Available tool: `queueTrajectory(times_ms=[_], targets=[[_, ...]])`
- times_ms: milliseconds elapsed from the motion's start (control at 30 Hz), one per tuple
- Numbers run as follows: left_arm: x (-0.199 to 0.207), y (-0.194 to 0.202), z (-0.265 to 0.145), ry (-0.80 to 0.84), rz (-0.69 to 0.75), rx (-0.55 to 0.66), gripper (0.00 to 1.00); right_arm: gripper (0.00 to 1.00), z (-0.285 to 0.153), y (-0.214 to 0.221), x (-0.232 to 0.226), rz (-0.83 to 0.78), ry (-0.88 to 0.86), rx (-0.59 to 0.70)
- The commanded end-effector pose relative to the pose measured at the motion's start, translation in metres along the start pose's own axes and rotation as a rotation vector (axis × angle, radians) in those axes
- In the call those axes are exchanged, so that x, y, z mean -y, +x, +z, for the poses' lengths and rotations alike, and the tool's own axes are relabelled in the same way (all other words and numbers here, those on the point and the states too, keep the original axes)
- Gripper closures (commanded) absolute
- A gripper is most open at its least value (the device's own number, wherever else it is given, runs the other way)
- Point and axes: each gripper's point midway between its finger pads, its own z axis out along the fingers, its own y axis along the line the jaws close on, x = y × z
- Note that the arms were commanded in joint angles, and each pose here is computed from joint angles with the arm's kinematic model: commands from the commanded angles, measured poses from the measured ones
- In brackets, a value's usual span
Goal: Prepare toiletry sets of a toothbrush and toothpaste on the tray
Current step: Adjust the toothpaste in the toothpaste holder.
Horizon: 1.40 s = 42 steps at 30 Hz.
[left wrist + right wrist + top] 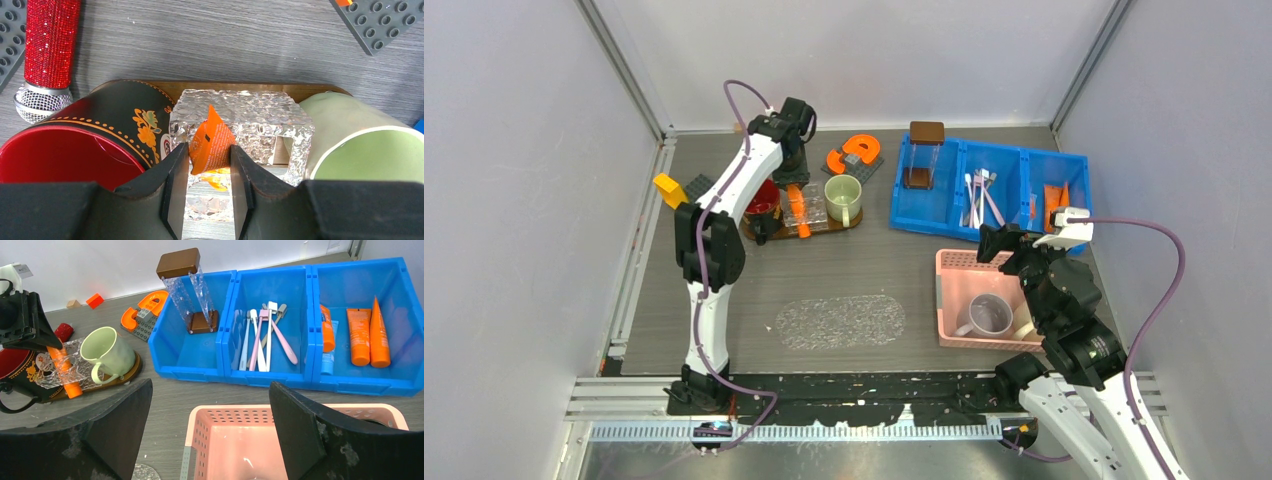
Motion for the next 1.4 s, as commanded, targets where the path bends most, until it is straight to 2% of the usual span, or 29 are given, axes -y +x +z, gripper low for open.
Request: queueTrajectory(times_ms=[0, 433, 700, 933, 1367], targets=[[-0.002, -0.032, -0.039, 0.037, -0.037, 0.125, 1.0, 0.07, -0.001, -0.014, -0.001, 0.004, 0.0, 0.042], [-0.003, -0.04, -0.053, 0.066, -0.043, 0.195, 1.0, 0.07, -0.002, -0.015, -0.001, 0.007, 0.0, 0.048], [-0.002, -0.016, -0.028, 0.035, -0.012, 0.077, 1.0, 0.07, -0.003, -0.015, 0.0, 0.009, -0.001, 0.052], [-0.002, -0.004, -0.01, 0.006, -0.026, 0.024, 0.99, 0.07, -0.004, -0.015, 0.0, 0.01, -0.002, 0.051], [-0.003, -0.005, -0.009, -0.005, -0.028, 0.013, 0.72, 0.07, -0.004, -0.016, -0.001, 0.011, -0.005, 0.053]])
